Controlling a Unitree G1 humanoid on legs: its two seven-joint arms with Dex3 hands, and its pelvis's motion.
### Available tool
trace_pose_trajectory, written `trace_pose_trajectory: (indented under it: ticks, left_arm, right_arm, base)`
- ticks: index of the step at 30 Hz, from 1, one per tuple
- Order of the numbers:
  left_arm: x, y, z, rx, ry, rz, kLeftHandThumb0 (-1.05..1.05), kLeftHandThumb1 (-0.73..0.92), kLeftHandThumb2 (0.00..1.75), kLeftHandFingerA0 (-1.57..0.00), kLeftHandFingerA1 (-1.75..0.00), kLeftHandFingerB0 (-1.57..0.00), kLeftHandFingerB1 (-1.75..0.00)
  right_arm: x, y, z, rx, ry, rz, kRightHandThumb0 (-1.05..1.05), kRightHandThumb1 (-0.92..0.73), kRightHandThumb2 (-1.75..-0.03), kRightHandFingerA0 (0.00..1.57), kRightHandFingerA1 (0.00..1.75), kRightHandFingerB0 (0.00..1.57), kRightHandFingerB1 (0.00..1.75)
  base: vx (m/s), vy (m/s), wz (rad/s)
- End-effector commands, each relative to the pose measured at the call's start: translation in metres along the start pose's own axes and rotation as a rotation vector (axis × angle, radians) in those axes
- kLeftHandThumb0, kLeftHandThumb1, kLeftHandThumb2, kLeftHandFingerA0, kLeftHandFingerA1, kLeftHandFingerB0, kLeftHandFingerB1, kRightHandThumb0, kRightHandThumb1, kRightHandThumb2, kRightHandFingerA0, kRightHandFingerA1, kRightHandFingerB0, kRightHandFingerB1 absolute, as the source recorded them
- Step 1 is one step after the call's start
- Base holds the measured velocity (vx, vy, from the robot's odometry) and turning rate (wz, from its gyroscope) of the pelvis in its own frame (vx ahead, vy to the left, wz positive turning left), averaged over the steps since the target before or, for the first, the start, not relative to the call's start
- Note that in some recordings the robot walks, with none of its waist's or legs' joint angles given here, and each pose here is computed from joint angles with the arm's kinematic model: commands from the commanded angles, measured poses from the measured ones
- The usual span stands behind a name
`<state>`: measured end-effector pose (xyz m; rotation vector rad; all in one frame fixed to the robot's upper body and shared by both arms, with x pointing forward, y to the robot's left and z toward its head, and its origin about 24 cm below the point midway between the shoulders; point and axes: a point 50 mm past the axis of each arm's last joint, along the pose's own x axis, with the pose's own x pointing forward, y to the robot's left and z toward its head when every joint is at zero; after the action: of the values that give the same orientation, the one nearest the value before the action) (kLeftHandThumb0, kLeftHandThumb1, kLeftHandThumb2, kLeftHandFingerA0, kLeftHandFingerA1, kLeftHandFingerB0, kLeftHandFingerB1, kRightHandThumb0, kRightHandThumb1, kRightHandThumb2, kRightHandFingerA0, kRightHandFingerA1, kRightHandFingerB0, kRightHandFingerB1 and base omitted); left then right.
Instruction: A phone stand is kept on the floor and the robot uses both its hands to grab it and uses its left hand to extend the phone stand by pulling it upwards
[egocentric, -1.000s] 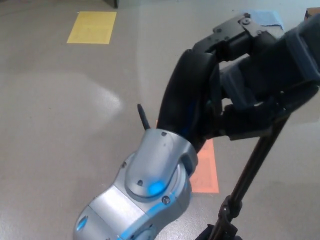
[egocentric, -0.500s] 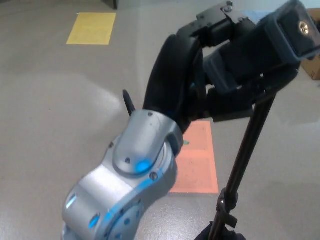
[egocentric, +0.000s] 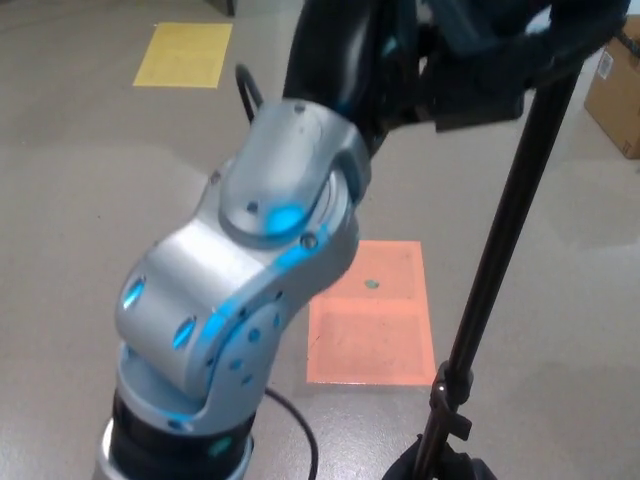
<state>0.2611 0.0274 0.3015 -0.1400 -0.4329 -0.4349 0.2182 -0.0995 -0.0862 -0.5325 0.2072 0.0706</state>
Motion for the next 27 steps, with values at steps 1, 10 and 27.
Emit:
trace_pose_trajectory:
  ticks: [1, 10, 27]
  left_arm:
    - [0.004, -0.037, 0.1, -0.142, -0.366, -0.137, -0.28, 0.62, 0.61, -0.87, -1.67, -0.75, -1.56]
    - [-0.003, -0.034, 0.083, -0.182, -0.306, -0.124, -0.26, 0.62, 0.6, -0.9, -1.69, -0.77, -1.61]
    - [-0.099, -0.001, -0.102, -0.37, 0.239, 0.036, -0.16, 0.71, 0.55, -0.75, -1.75, -0.63, -1.75]
  right_arm:
    - [-0.014, -0.006, -0.027, -0.007, 0.116, -0.012, -0.39, -0.65, -0.59, 1.06, 1.75, 0.97, 1.75]
    - [-0.014, -0.004, -0.026, 0.004, 0.122, -0.007, -0.39, -0.66, -0.59, 1.03, 1.75, 0.96, 1.75]
    - [-0.01, -0.012, -0.017, 0.029, 0.056, -0.054, -0.41, -0.67, -0.6, 1.04, 1.75, 0.97, 1.75]
  base:
    - [0.0, 0.0, 0.0]
    - [0.0, 0.0, 0.0]
    - [0.0, 0.0, 0.0]
